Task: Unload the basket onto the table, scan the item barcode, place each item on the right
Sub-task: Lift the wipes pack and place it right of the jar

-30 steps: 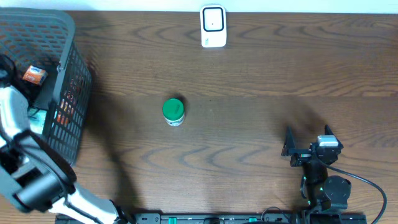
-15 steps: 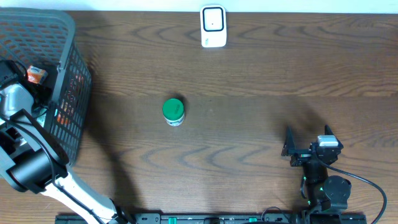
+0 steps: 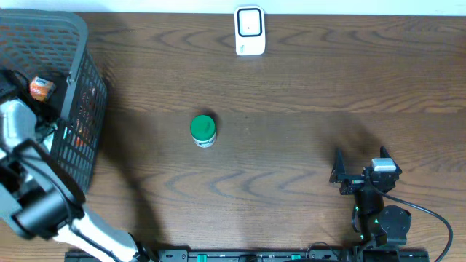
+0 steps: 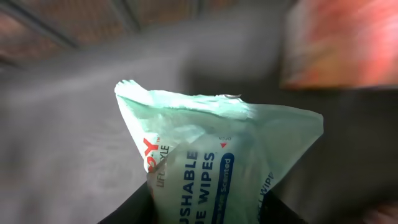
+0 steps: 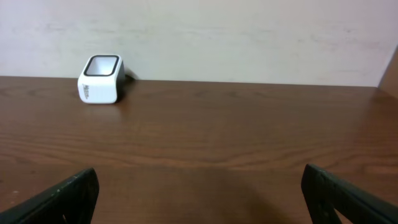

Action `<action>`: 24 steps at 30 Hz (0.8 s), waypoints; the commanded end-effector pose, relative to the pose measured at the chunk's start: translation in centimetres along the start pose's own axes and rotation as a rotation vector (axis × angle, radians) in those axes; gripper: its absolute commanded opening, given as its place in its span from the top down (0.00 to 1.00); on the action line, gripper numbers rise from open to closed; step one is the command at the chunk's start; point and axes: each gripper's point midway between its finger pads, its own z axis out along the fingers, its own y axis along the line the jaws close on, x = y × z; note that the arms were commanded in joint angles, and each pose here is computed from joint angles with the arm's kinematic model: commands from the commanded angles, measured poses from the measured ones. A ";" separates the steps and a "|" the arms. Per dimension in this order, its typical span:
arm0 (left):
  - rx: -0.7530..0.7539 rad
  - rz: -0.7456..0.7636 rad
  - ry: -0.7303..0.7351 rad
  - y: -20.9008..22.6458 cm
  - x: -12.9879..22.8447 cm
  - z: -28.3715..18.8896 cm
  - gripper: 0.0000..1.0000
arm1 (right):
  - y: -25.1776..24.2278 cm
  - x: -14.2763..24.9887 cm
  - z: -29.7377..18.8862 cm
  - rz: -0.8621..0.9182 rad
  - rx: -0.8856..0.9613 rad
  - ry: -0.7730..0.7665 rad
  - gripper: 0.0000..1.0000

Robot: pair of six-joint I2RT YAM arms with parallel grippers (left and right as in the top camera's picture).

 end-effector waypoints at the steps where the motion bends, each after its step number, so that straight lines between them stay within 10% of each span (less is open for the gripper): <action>1: 0.135 -0.022 -0.197 -1.2 -4.3 -9.3 0.65 | 0.2 0.1 0.0 0.007 -0.008 0.003 0.01; 9: 0.610 -0.084 -0.374 -3.9 -4.1 -27.6 0.65 | 0.2 0.1 0.0 0.007 -0.008 0.003 0.01; 15: 1.097 0.221 -0.059 -13.3 9.6 -37.7 0.64 | 0.2 0.1 0.0 0.007 -0.008 0.003 0.01; 24: 0.958 0.761 0.097 -20.6 31.4 -34.6 0.64 | 0.2 0.1 0.0 0.007 -0.008 0.003 0.01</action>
